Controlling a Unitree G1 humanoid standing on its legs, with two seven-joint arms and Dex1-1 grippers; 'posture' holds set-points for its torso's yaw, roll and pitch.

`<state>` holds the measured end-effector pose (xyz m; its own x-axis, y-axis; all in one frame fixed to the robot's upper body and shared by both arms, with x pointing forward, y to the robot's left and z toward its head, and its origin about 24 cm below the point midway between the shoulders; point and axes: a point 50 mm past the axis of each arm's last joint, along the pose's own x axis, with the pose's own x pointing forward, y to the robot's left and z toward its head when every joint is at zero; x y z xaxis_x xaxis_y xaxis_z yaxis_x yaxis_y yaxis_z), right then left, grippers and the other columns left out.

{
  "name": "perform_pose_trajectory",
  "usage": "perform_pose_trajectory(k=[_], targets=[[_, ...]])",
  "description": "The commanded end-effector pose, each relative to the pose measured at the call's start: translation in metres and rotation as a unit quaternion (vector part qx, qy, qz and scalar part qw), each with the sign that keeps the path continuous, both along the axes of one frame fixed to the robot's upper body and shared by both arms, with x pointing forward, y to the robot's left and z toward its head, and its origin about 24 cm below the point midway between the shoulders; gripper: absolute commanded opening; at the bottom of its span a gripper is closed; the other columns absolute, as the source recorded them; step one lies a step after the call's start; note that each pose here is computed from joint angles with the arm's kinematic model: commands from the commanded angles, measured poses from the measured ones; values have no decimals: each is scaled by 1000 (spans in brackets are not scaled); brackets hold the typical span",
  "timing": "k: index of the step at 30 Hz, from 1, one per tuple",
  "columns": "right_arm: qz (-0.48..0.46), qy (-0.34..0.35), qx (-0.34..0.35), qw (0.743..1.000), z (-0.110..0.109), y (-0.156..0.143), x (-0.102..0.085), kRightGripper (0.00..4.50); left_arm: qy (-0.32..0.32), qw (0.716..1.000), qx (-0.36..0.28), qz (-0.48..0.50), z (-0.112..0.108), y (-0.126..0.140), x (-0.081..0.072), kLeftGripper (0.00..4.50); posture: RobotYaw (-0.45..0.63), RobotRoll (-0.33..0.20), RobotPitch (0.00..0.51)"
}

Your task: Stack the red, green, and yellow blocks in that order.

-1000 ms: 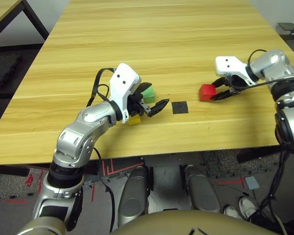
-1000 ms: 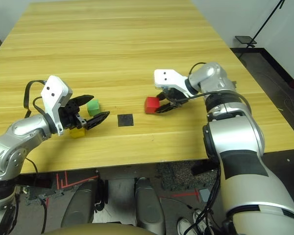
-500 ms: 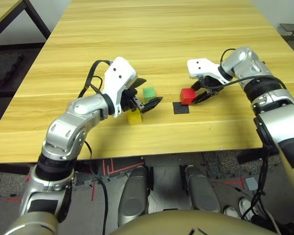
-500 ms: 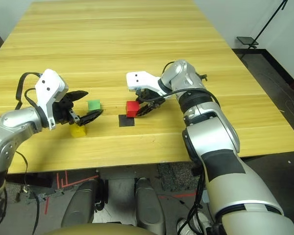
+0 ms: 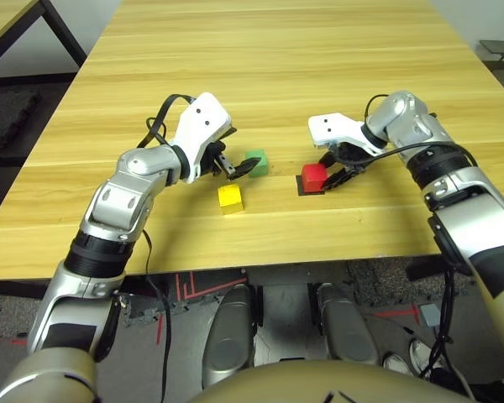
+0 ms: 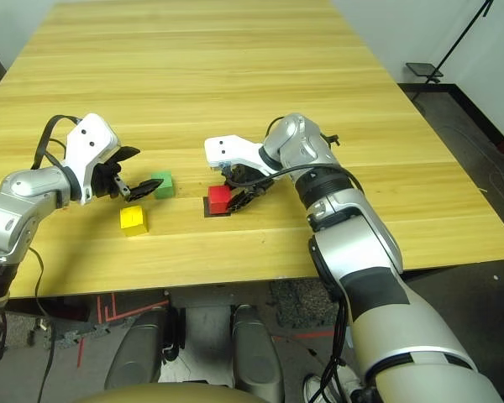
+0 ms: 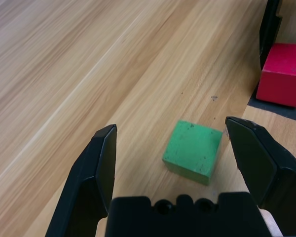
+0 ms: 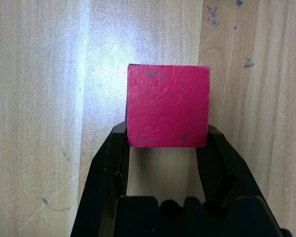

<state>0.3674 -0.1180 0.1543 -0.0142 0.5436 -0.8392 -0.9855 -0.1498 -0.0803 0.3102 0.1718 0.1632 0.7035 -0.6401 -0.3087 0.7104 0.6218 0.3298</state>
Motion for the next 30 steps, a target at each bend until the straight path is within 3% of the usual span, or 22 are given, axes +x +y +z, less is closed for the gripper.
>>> perform_pose_trajectory(k=[1,6,10,13,14,21,30], targets=[[4,5,-2,1000,-6,2,-3,2028,2,1000,8,-10,-2,-2,1,4500,560,-277,122],[7,15,-13,1000,-9,0,-6,2028,11,999,17,-30,-3,-4,1,4500,551,-270,120],[20,15,25,999,-2,-1,-7,3322,18,997,36,-59,-2,-7,4,4500,526,-257,115],[15,-15,81,996,28,-13,-3,4333,20,993,64,-99,1,-12,11,4500,495,-243,105],[12,-22,97,995,36,-17,-3,4462,21,991,71,-109,1,-14,13,4500,487,-240,103],[-60,-33,162,984,72,-65,-16,4462,51,976,136,-164,-5,-14,39,4500,375,-215,80],[-132,-34,204,969,71,-81,-41,4462,104,960,179,-186,-25,-7,55,4500,245,-181,59]])
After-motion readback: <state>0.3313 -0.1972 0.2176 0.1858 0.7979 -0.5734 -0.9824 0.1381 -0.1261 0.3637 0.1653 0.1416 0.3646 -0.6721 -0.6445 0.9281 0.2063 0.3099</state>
